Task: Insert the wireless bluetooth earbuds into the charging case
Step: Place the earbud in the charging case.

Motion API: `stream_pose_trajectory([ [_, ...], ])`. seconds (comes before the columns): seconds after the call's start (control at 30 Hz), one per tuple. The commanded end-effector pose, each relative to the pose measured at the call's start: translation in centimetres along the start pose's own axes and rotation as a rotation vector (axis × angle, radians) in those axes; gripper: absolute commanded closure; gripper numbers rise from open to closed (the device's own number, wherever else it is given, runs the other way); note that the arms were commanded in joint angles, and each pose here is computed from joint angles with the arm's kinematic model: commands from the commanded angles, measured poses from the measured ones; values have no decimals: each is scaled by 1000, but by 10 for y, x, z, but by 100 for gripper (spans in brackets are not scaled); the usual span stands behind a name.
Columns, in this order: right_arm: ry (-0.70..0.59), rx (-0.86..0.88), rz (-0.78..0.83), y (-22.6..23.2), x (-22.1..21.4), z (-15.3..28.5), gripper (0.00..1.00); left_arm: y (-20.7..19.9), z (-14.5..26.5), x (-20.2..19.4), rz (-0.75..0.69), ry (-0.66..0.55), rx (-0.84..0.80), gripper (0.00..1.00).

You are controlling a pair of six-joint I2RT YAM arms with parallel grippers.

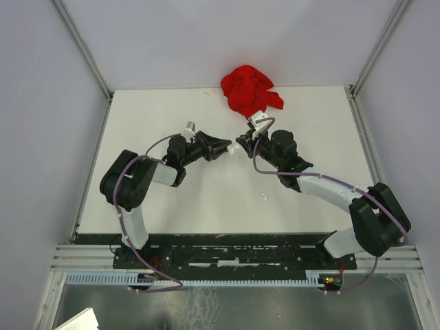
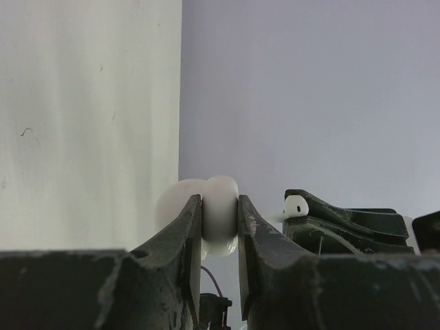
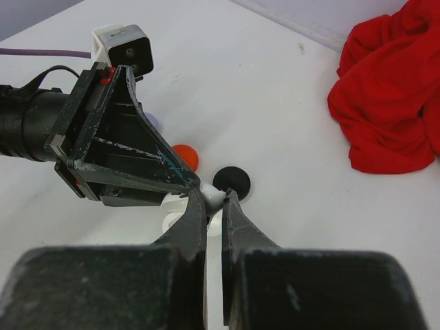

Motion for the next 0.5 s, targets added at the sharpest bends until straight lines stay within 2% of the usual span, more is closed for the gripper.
stream_pose_trajectory([
  [0.0, -78, -13, 30, -2, 19, -2, 99, -25, 3, -10, -21, 49, -93, 97],
  [0.47, -47, -5, 51, -1, 5, -9, 99, -34, 5, -14, -10, 74, -119, 97],
])
Point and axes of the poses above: each gripper's point midway between its finger pads, its own z axis back along the fingers, its own y axis along the line the jaws close on, x = y × z, the point moved 5 cm from there along z, back along the fingers, and after that the axes turned 9 degrees about z, right-handed, at the moved point
